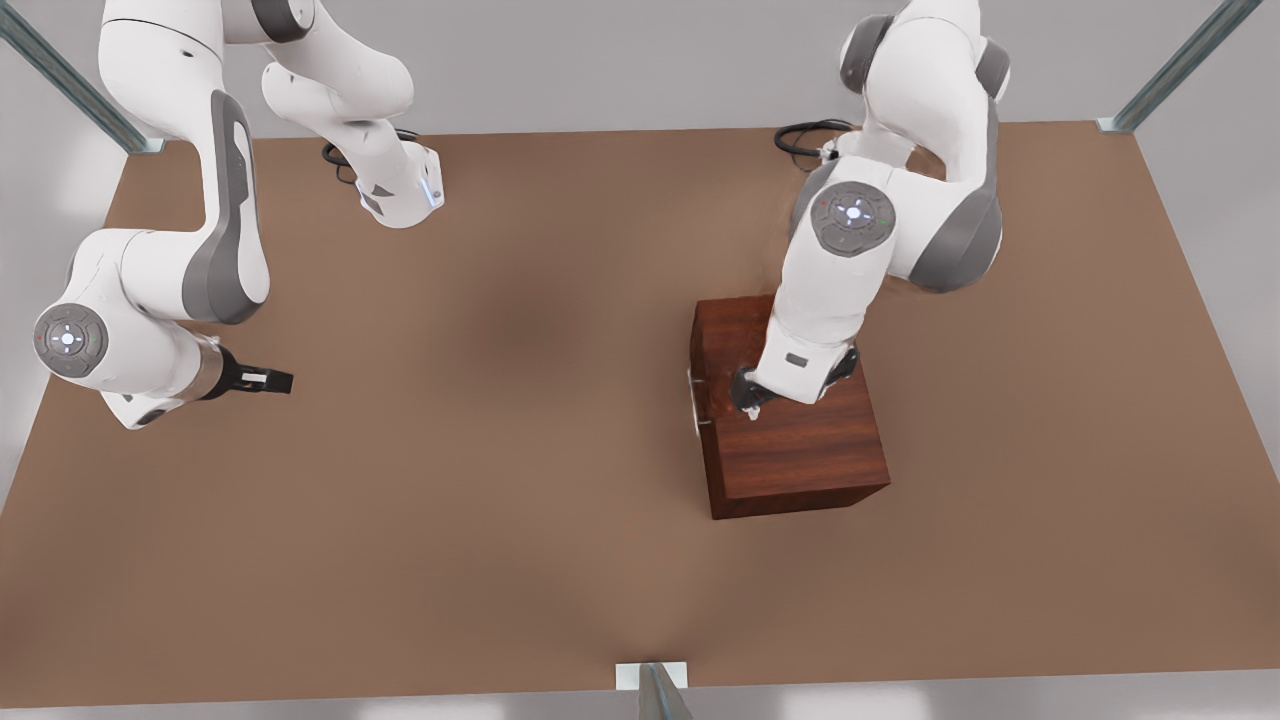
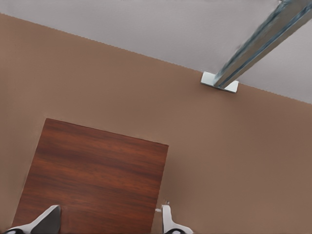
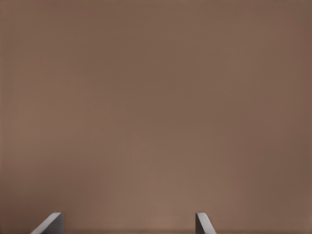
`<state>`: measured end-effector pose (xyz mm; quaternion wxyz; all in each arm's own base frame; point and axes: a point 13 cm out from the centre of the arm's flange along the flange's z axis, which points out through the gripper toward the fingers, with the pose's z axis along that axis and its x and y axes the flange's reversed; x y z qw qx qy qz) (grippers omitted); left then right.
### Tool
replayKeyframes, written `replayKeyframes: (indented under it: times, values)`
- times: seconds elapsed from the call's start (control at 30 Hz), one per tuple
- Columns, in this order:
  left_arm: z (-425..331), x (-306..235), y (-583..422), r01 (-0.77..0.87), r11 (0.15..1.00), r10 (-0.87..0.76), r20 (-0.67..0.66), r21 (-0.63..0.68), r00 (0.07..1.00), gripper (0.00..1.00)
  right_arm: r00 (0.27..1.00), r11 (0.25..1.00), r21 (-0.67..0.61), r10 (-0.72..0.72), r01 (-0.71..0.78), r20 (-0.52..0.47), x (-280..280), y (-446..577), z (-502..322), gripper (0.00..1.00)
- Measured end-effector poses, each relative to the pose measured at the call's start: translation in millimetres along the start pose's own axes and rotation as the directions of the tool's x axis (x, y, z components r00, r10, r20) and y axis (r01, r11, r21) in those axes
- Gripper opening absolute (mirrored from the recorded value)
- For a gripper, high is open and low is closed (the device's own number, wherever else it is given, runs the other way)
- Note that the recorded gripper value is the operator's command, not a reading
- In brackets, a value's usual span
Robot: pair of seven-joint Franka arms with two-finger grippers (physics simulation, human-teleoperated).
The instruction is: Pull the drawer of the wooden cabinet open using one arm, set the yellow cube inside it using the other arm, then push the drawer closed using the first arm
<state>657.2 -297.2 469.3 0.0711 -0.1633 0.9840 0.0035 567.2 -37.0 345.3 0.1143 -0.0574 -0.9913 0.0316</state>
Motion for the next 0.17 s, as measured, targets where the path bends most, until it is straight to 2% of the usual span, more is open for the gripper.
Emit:
replayKeyframes:
  times: [0.03, 0.1, 0.17]
  values:
    - [-4, -12, 58, 0.031, 0.999, -0.032, -0.051, -0.035, 0.998, 1.0, 1.0, 1.0, 0.0, -0.001, 0.001, 0.0, 0, 0, 0, 1.0]
    - [25, 33, 162, 0.029, 0.995, -0.046, -0.19, -0.094, 0.981, 1.0, 1.0, 1.0, 0.0, -0.004, 0.004, 0.0, 0, 0, 0, 1.0]
    - [37, 41, 179, -0.023, 0.997, 0.006, -0.207, -0.079, 0.978, 1.0, 1.0, 1.0, 0.0, -0.005, 0.005, 0.0, 0, -1, 0, 1.0]
